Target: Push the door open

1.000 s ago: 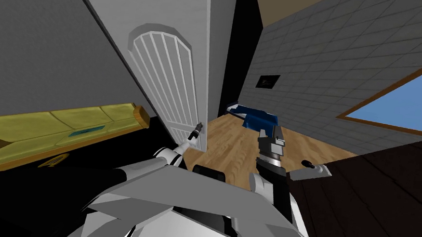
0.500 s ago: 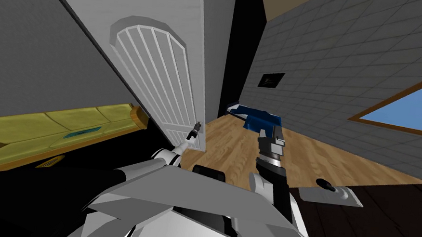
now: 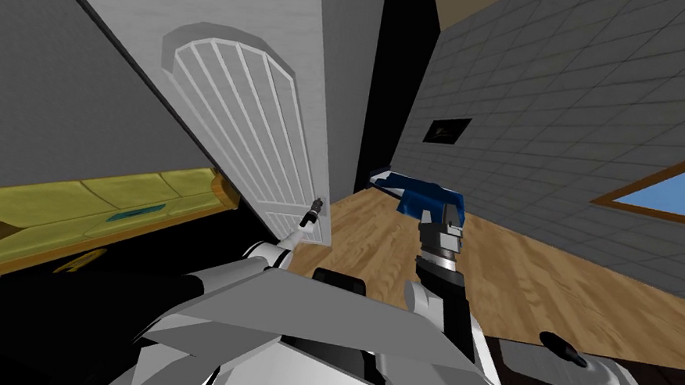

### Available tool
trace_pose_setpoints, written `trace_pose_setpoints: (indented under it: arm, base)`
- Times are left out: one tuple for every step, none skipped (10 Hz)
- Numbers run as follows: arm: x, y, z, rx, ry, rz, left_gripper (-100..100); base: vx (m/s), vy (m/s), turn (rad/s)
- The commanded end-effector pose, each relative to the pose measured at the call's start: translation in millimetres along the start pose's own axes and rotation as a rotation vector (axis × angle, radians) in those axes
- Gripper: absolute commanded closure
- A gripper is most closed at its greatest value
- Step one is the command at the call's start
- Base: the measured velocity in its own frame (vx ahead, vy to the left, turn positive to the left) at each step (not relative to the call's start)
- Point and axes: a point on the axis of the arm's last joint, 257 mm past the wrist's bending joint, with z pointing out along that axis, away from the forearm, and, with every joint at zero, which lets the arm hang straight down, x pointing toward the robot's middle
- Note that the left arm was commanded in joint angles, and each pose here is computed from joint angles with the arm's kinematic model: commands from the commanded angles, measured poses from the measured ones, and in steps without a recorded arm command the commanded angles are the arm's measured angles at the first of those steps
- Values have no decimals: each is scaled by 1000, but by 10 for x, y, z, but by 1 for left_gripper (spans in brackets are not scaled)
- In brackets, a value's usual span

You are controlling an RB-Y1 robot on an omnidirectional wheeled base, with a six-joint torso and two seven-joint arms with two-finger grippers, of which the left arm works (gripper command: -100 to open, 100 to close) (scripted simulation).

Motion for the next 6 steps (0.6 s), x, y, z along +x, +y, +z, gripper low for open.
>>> trace_pose_setpoints:
  arm:
    - [-234, -48, 27, 8, -34, 5, 100]
    - [-312, -49, 22, 8, -49, 5, 100]
    - [-388, -50, 16, 8, -63, 5, 100]
    - [-464, -51, 9, 8, -76, 4, 100]
    - [-535, -52, 2, 8, -90, 4, 100]
    - [-535, -52, 2, 8, -90, 4, 100]
  base:
    - [171, -127, 82]
    - [190, -110, 66]
    - [219, -118, 50]
    - [188, -134, 69]
    - [200, -123, 76]
    - [142, -61, 45]
